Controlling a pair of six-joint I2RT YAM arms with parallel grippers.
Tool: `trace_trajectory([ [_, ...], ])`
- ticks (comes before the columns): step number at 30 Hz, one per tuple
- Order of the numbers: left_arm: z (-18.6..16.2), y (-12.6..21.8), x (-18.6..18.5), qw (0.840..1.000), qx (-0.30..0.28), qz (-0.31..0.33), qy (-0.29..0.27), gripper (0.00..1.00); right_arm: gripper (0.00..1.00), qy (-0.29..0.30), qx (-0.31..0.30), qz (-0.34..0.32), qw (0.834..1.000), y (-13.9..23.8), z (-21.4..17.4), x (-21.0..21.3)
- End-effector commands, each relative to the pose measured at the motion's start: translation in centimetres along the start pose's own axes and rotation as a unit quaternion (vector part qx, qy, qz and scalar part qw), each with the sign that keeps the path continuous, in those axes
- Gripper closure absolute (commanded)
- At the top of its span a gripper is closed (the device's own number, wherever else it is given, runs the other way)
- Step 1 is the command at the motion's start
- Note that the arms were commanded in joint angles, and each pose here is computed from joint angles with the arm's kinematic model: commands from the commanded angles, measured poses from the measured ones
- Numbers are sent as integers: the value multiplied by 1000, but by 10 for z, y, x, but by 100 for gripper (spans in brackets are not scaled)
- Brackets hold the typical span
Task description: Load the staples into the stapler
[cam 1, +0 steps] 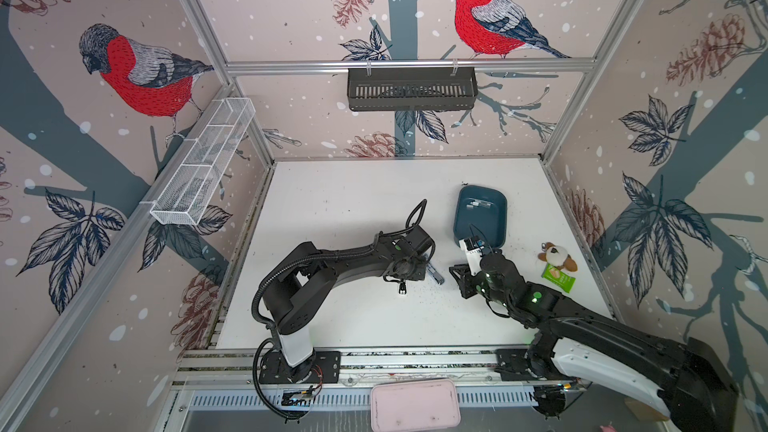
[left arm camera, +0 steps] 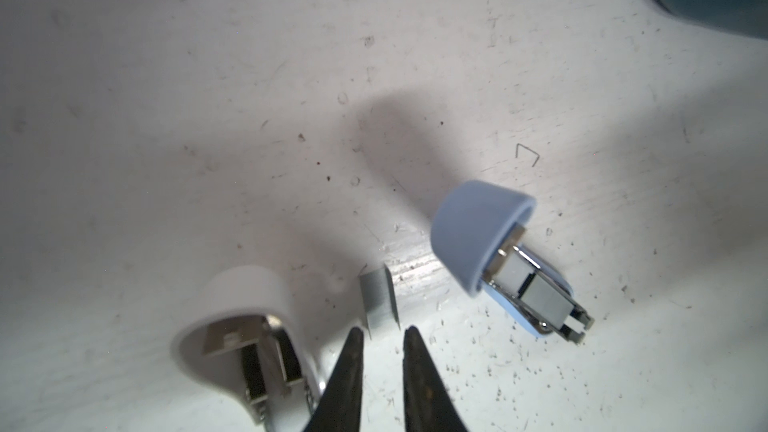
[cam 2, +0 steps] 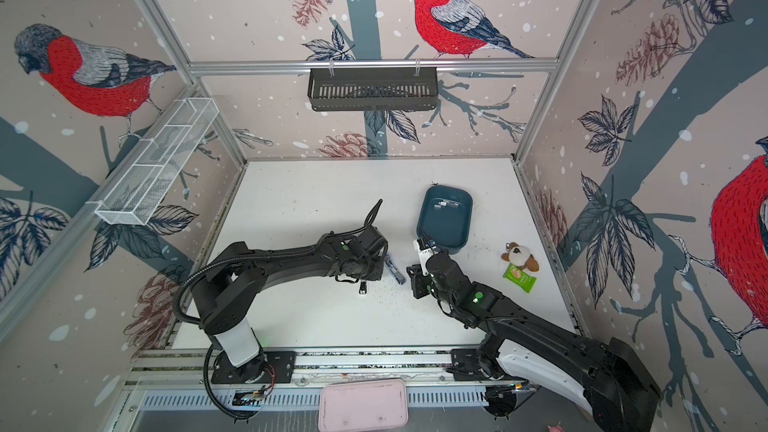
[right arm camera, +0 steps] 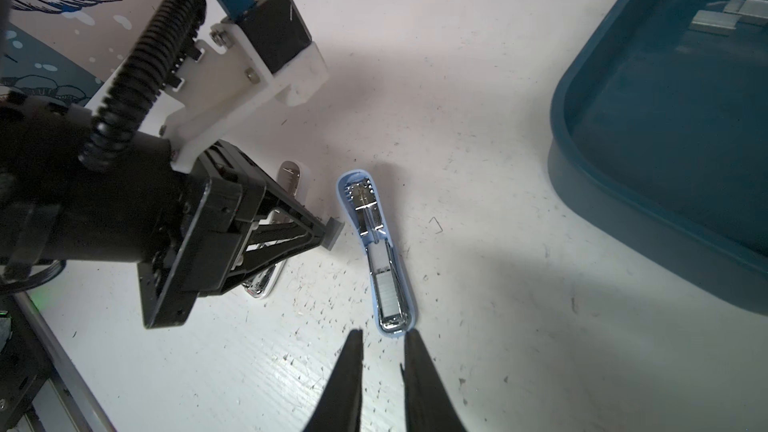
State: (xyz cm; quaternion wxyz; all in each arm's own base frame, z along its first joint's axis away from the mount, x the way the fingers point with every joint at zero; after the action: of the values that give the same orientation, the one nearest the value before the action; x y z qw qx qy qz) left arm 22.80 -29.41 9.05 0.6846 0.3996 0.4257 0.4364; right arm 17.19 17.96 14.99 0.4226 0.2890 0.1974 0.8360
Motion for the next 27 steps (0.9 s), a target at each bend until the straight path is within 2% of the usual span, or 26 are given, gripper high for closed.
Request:
trace_trajectory([
  [1, -2, -1, 2, 1000, 6, 12, -2, 81, 80, -1, -3, 8, 1000, 1, 1, 2],
  [27, -4, -14, 1, 1000, 21, 22, -4, 86, 81, -7, -10, 16, 1000, 0, 2, 1],
])
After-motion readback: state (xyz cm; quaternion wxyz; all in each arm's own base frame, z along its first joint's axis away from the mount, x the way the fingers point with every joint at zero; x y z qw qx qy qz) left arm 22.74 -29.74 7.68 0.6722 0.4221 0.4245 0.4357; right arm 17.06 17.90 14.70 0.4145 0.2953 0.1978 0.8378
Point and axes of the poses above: each gripper's point midway between its finger pads, its own y axis back along the fingers, its own x axis along the line the jaws close on, z = x × y, the point moved 6 cm from there along y, back along the fingers, and after that the axes turned 1 degree about -y, right-handed, at the moved point
